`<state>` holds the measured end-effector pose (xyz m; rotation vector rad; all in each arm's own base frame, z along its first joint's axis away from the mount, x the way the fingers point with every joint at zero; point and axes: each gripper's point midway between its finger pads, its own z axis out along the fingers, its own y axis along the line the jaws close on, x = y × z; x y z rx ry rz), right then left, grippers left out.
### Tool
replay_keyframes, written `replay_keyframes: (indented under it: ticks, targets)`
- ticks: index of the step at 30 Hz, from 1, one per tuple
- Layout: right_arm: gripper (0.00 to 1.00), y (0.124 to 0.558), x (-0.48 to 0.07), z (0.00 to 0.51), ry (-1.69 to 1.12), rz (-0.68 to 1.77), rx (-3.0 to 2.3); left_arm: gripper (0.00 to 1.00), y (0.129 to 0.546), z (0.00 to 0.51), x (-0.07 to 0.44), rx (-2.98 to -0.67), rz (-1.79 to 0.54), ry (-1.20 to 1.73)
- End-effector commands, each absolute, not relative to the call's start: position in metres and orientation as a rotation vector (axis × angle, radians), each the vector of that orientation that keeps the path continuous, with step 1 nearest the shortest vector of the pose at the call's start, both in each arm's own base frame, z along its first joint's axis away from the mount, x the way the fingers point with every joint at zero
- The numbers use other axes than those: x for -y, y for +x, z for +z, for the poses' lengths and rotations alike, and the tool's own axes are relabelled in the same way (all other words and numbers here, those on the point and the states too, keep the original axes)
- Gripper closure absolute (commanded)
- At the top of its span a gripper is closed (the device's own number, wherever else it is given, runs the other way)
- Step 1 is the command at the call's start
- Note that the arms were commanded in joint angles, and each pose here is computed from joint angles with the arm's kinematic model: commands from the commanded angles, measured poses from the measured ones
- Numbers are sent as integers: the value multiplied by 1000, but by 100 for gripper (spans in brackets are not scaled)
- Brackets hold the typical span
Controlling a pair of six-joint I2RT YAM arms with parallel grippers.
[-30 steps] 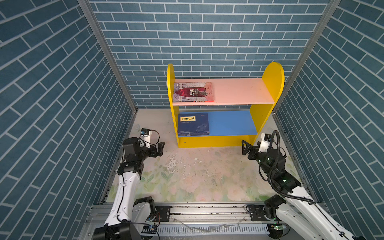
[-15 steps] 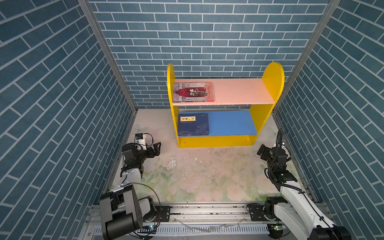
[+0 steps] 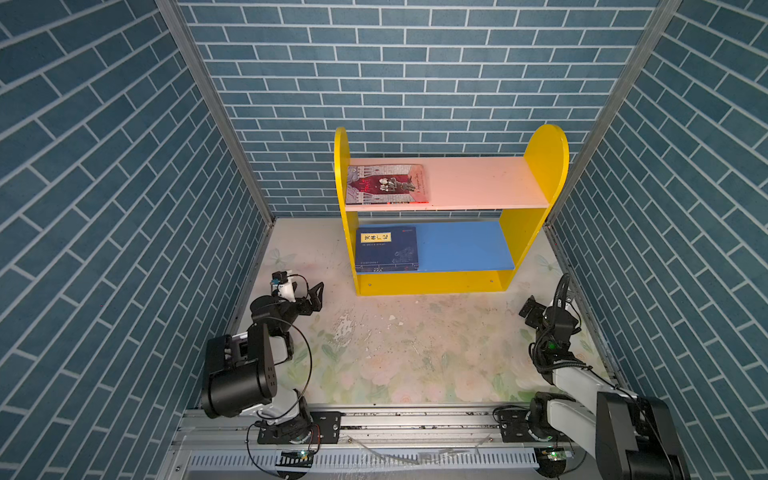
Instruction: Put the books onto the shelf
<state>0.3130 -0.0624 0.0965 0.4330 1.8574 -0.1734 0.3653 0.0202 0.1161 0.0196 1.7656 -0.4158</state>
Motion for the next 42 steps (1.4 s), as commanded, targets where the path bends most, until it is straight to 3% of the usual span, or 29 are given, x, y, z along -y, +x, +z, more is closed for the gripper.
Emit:
replay_keyframes:
  ticks: [1, 11, 16, 20, 42]
  targets:
    - [1, 324, 60, 130, 364, -161, -1683, 0, 364, 134, -17, -1661, -400, 66]
    - [1, 343, 57, 117, 294, -147, -1679, 0, 362, 131, -9, -1658, -366, 95]
    - [1, 351, 48, 106, 230, -99, -1704, 0, 356, 117, 2, -1688, -146, 115]
    - [1, 353, 51, 105, 245, -78, -1704, 0, 366, 108, -4, -1741, -95, 68]
    - [1, 390, 27, 90, 79, 61, -1913, 0, 390, 97, 7, -1876, -110, 122]
